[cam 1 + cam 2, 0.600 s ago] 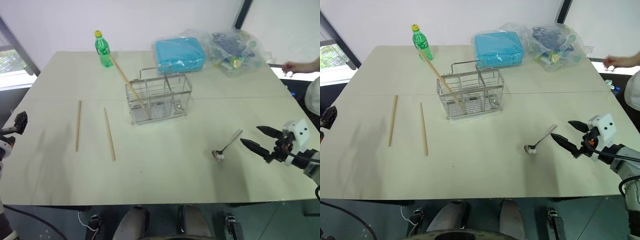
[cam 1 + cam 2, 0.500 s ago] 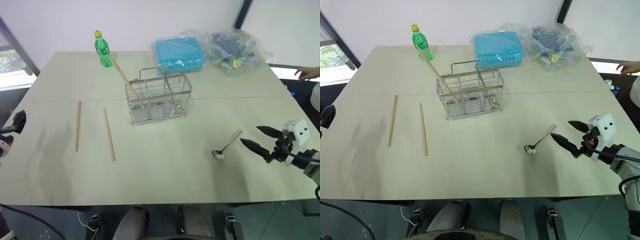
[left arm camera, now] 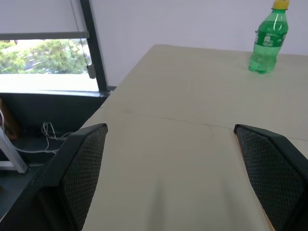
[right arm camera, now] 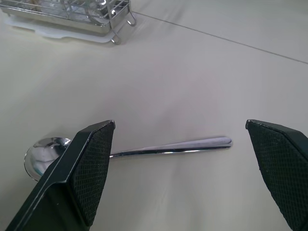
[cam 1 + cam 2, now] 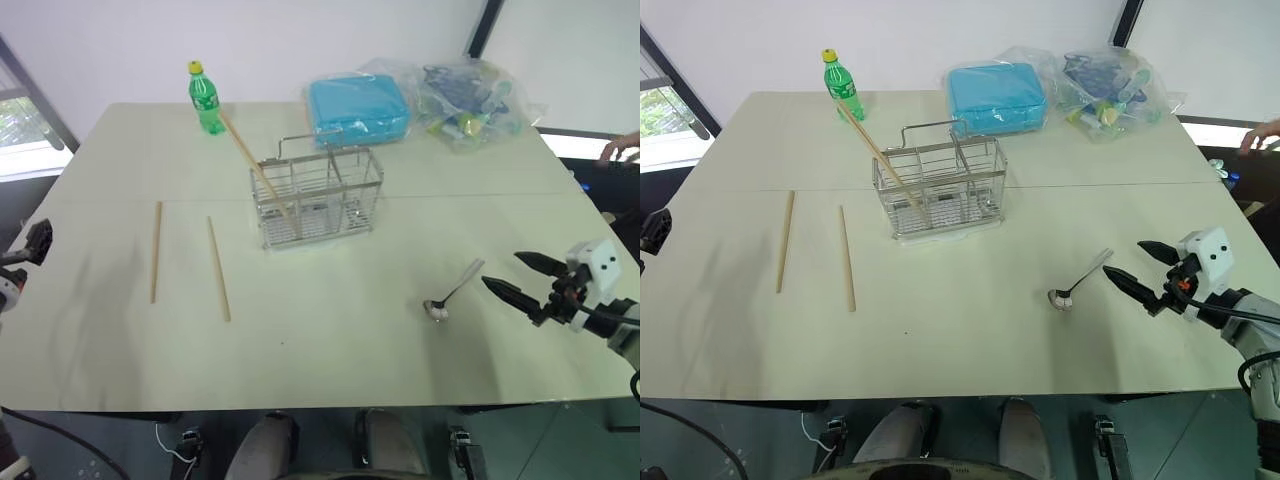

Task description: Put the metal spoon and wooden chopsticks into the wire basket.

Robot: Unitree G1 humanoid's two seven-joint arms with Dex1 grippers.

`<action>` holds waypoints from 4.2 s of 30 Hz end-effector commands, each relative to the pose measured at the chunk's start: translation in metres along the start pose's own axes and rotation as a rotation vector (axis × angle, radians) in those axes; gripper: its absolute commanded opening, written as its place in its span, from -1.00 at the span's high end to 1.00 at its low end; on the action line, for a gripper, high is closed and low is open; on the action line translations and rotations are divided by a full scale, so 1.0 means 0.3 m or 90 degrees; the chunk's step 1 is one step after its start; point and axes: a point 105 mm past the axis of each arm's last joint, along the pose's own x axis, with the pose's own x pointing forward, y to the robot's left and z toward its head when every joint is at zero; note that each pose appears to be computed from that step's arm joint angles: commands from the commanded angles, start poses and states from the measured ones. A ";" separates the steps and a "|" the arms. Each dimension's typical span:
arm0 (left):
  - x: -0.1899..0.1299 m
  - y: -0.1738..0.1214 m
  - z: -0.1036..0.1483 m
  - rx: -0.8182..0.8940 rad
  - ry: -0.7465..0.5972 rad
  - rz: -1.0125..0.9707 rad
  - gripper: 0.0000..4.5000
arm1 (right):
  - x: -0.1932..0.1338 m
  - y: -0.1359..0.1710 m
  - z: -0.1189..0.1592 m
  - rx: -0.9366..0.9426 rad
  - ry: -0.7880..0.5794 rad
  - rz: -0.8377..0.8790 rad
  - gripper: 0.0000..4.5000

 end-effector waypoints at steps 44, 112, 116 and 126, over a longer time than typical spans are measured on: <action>-0.309 -0.887 0.020 0.162 0.174 -1.033 -0.98 | 0.331 0.071 0.063 -0.711 0.353 0.657 -1.00; -0.089 -0.809 0.261 0.138 -0.025 -0.825 -1.00 | 0.594 0.332 0.825 0.024 -0.410 0.244 0.97; -0.086 -0.801 0.261 0.137 -0.025 -0.818 -1.00 | 0.593 0.328 0.852 0.031 -0.421 0.244 0.97; -0.080 -0.802 0.263 0.131 -0.033 -0.812 -1.00 | 0.592 0.359 0.888 0.029 -0.437 0.261 0.97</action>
